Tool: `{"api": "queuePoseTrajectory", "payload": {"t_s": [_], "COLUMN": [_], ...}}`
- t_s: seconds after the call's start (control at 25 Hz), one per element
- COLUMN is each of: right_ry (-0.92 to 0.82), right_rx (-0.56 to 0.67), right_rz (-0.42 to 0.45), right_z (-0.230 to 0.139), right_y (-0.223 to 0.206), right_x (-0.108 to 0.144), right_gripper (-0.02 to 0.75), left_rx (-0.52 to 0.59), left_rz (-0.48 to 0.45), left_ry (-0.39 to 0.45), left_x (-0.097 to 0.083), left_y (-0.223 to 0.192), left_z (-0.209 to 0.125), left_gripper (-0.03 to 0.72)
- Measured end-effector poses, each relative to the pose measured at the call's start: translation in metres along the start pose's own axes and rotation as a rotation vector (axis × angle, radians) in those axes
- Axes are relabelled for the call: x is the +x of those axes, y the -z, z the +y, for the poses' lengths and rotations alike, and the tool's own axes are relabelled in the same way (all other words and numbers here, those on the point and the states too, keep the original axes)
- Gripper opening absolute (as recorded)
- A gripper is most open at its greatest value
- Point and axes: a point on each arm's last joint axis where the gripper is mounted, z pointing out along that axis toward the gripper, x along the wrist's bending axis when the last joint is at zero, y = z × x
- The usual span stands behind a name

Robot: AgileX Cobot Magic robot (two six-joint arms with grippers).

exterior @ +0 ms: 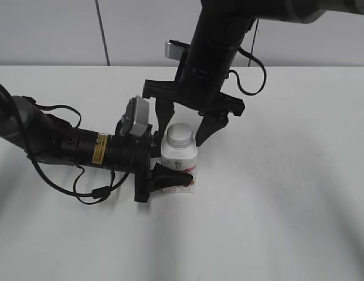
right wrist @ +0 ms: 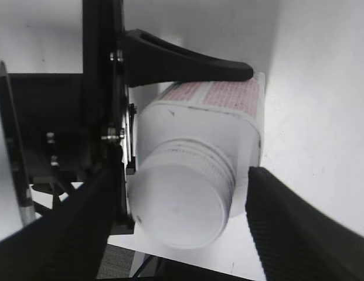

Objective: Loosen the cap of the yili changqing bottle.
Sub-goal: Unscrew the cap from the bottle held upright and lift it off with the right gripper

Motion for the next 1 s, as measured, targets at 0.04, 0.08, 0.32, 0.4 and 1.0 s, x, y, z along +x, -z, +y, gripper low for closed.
{"api": "queuePoseTrajectory", "payload": {"t_s": [0.04, 0.08, 0.32, 0.4, 1.0], "right_ry": [0.001, 0.001, 0.008, 0.009, 0.016], "right_rx": [0.002, 0.002, 0.005, 0.015, 0.017], "right_rz": [-0.001, -0.001, -0.007, -0.015, -0.019], "right_z": [0.0, 0.0, 0.0002, -0.0006, -0.0011], "right_y": [-0.0005, -0.0005, 0.0014, 0.0015, 0.0015], "right_x": [-0.0002, -0.0002, 0.0003, -0.0004, -0.0003], "right_gripper": [0.554, 0.554, 0.554, 0.553, 0.416], "left_rx": [0.0, 0.0, -0.001, -0.001, -0.001], "left_rz": [0.0, 0.0, 0.001, 0.002, 0.002], "left_ry": [0.0, 0.0, 0.001, 0.001, 0.001], "left_x": [0.0, 0.0, 0.0001, 0.0002, 0.0002], "left_y": [0.0, 0.0, 0.0, 0.0, 0.0], "left_z": [0.0, 0.0, 0.0, 0.0001, 0.0001], "left_gripper": [0.419, 0.419, 0.419, 0.419, 0.419]}}
